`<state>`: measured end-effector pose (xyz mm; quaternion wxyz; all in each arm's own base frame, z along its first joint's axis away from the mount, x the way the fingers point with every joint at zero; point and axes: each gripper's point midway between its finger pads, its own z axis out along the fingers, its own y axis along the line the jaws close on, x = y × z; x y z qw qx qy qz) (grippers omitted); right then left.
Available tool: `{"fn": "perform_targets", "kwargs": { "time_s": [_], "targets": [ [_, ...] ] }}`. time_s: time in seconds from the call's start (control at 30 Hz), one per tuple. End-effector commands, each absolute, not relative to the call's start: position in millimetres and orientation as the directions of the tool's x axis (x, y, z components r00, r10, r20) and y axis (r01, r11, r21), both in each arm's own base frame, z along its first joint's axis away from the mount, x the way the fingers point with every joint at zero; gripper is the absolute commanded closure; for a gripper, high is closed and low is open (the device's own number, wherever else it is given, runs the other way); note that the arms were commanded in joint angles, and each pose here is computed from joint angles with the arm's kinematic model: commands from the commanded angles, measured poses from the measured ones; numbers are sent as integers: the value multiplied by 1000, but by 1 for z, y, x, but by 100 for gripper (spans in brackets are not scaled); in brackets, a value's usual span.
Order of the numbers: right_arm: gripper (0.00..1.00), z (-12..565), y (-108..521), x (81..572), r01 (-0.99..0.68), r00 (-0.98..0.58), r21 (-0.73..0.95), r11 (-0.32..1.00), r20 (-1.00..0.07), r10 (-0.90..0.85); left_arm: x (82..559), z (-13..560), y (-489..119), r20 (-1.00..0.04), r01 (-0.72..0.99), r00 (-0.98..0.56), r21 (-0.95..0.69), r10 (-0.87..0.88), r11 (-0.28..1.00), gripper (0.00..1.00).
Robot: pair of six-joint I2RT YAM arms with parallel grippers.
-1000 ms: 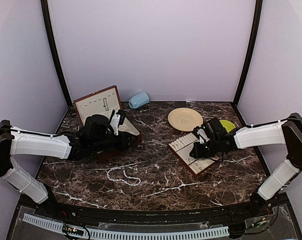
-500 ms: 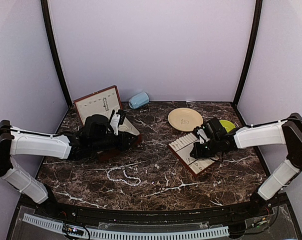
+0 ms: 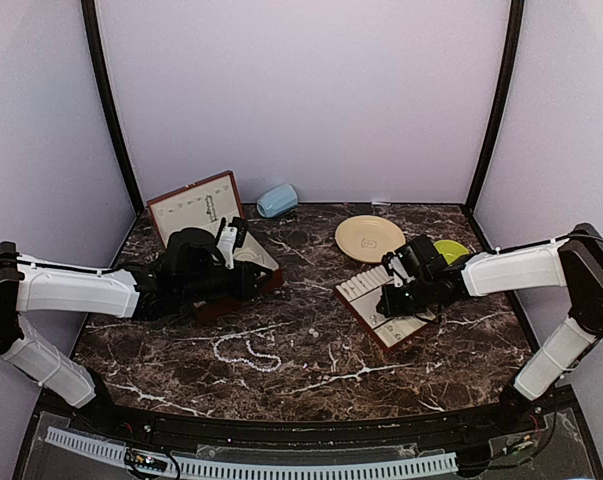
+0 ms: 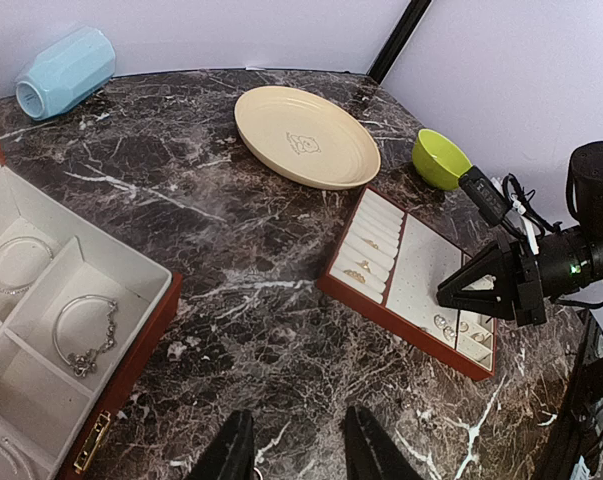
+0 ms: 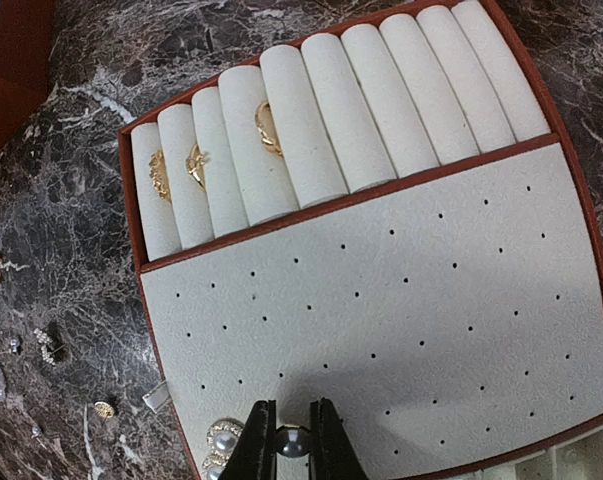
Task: Organize the mixed jewelry
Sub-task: Insert the earring into the earring holder.
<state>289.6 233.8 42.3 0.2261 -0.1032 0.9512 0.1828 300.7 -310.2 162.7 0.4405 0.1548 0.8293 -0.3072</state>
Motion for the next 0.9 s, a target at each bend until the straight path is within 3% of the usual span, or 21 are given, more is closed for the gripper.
{"fn": "perform_targets", "kwargs": {
  "time_s": [0.0, 0.87],
  "targets": [
    [98, 21, 227, 276, -281, -896, 237, 930, -412, -165, 300, 172, -303, -841, 527, -540, -359, -23, 770, 66],
    [95, 18, 227, 277, -257, -890, 125, 958, -416, -185, 298, 175, -297, -844, 520, -535, -361, -35, 774, 66]
  ]
}}
